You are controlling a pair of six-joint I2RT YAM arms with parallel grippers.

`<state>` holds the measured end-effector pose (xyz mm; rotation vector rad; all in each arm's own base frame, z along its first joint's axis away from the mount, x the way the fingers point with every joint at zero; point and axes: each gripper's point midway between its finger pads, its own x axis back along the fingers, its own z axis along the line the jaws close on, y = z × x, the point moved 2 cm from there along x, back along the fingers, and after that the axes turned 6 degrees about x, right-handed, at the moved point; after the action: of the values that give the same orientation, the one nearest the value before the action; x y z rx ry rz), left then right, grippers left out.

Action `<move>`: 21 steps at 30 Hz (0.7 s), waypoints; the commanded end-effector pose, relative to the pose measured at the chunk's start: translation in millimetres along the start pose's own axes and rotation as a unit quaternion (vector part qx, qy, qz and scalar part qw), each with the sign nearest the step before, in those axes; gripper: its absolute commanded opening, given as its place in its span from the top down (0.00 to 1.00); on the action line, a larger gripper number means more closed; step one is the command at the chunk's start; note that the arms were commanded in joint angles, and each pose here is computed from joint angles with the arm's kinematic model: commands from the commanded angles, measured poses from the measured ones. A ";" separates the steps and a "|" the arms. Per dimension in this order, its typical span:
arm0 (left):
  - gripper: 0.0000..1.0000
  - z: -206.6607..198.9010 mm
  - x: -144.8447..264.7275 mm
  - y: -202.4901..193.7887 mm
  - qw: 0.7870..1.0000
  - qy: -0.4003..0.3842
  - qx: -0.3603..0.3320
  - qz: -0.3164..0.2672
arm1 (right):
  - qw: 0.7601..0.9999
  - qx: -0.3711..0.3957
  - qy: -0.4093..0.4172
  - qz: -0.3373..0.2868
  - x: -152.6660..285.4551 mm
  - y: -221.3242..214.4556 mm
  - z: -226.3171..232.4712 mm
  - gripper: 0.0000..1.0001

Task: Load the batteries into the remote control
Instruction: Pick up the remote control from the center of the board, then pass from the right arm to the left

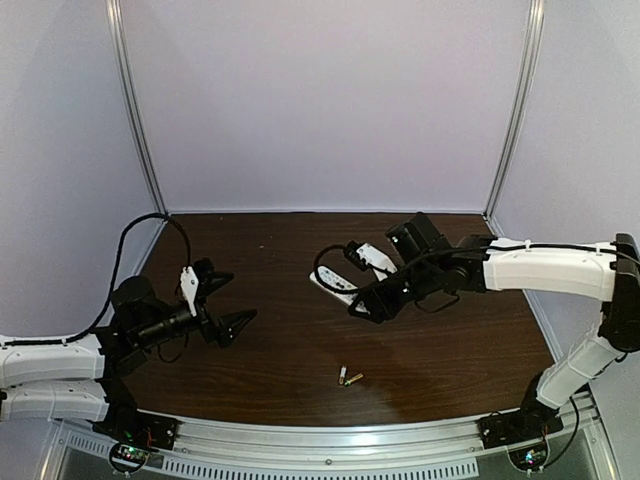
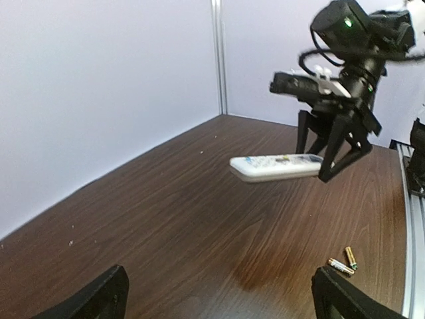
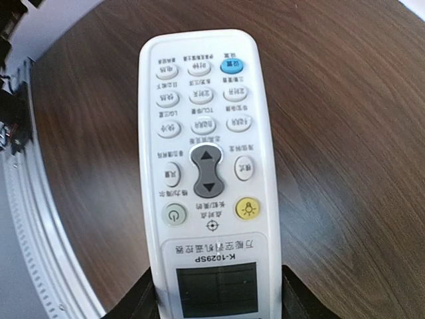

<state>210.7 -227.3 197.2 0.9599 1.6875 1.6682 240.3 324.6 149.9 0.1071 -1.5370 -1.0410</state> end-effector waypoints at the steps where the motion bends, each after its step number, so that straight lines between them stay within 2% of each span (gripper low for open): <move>1: 0.00 -7.9 2.9 18.1 0.986 0.046 -0.158 -0.032 | 0.998 -0.038 0.059 -0.012 28.1 11.0 21.7 0.58; 3: 0.00 -7.5 -6.8 14.0 0.976 0.061 -0.208 0.002 | 0.996 -0.053 0.070 -0.007 32.8 6.4 24.9 0.58; 7: 0.00 -33.4 -28.7 17.1 0.955 0.026 -0.292 0.034 | 0.992 -0.082 0.093 -0.003 43.1 -3.3 30.9 0.59; 13: 0.00 -93.6 -59.5 -2.6 0.903 -0.036 -0.417 0.099 | 0.981 -0.119 0.152 -0.008 54.1 -14.0 47.9 0.62; 16: 0.00 -113.9 -60.1 -0.3 0.891 -0.057 -0.442 0.092 | 0.974 -0.134 0.183 -0.009 56.1 -20.7 56.6 0.62; 20: 0.00 -135.0 -58.2 13.1 0.885 -0.087 -0.452 0.069 | 0.965 -0.148 0.219 -0.002 55.8 -29.8 67.2 0.63; 21: 0.05 -139.0 -59.4 14.8 0.882 -0.093 -0.456 0.069 | 0.963 -0.150 0.226 -0.002 56.3 -31.0 69.1 0.63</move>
<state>137.6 -348.7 196.0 0.7803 0.6257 2.0557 164.4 305.2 172.1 0.0826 -1.0732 -1.1365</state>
